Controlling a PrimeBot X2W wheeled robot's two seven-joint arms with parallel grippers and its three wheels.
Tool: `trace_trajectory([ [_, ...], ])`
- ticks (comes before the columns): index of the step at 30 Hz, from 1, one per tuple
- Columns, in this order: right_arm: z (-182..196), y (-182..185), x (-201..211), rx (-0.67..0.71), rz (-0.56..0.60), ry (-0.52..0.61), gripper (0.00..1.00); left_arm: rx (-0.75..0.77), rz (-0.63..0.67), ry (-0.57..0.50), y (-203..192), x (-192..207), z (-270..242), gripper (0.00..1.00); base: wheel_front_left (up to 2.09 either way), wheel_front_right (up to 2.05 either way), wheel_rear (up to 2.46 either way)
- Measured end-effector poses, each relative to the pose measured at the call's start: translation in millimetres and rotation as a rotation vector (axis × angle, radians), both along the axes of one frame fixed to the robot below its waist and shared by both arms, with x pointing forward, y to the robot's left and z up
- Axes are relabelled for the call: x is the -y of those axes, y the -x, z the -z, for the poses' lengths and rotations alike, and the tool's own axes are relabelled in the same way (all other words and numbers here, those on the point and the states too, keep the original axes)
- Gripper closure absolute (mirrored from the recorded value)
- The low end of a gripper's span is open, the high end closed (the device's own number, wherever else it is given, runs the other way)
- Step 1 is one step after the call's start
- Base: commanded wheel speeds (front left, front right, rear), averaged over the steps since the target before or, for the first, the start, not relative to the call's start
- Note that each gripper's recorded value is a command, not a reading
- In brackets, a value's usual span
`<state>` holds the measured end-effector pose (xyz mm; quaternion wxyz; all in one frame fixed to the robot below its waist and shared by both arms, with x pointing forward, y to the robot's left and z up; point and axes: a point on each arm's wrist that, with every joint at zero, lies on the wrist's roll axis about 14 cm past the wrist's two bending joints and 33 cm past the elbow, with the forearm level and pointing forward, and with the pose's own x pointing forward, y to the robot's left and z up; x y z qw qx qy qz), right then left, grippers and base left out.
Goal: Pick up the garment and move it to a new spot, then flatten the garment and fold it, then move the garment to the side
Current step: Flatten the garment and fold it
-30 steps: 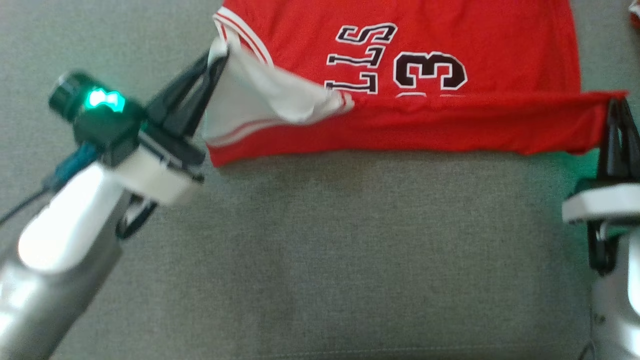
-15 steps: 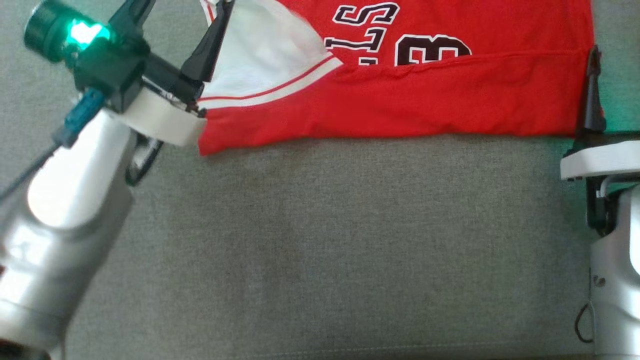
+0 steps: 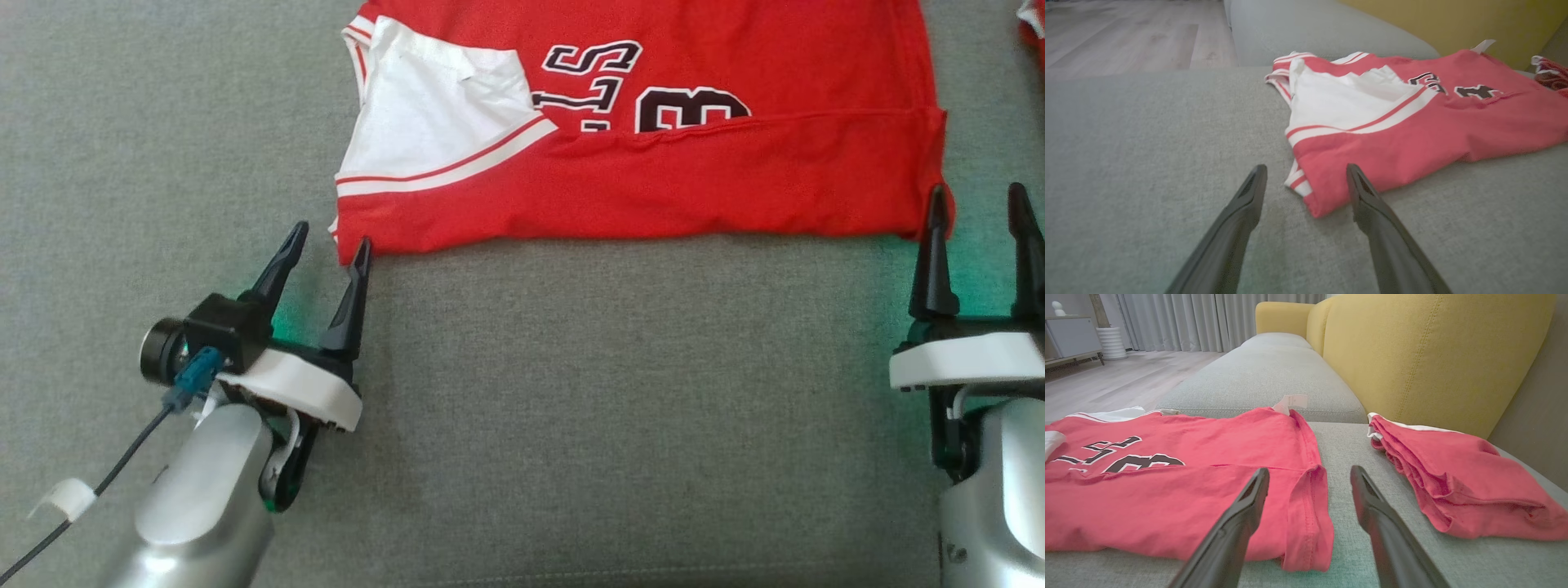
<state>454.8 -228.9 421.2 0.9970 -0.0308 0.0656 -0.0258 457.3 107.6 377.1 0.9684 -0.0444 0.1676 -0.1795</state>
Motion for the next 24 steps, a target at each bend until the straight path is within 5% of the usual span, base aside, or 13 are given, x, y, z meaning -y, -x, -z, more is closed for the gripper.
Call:
trace_trajectory([
  [7, 5.3, 0.1, -3.1, -0.014, -0.011, 0.000, 0.00, -0.059, 0.009, -0.003, 0.9, -0.9, 18.0, 0.00, 0.00, 0.00, 0.00],
  [8, 6.9, -0.2, -3.0, -0.018, -0.011, 0.000, 0.00, -0.063, 0.014, 0.004, -1.5, -0.1, 18.6, 0.11, 0.00, 0.00, 0.00],
  [9, 9.2, 0.1, -2.8, -0.024, -0.010, 0.000, 0.00, -0.067, 0.020, 0.007, -3.8, 0.8, 19.4, 0.47, 0.00, 0.00, 0.00],
  [11, 13.4, 0.9, -2.9, -0.036, -0.010, -0.001, 0.00, -0.065, 0.031, 0.008, -8.5, 2.2, 18.8, 1.00, 0.00, 0.00, 0.00],
  [24, 61.6, 20.3, 2.4, -0.206, 0.042, -0.076, 0.00, -0.049, 0.062, 0.008, -5.9, -3.3, 6.0, 1.00, 0.00, 0.00, 0.00],
])
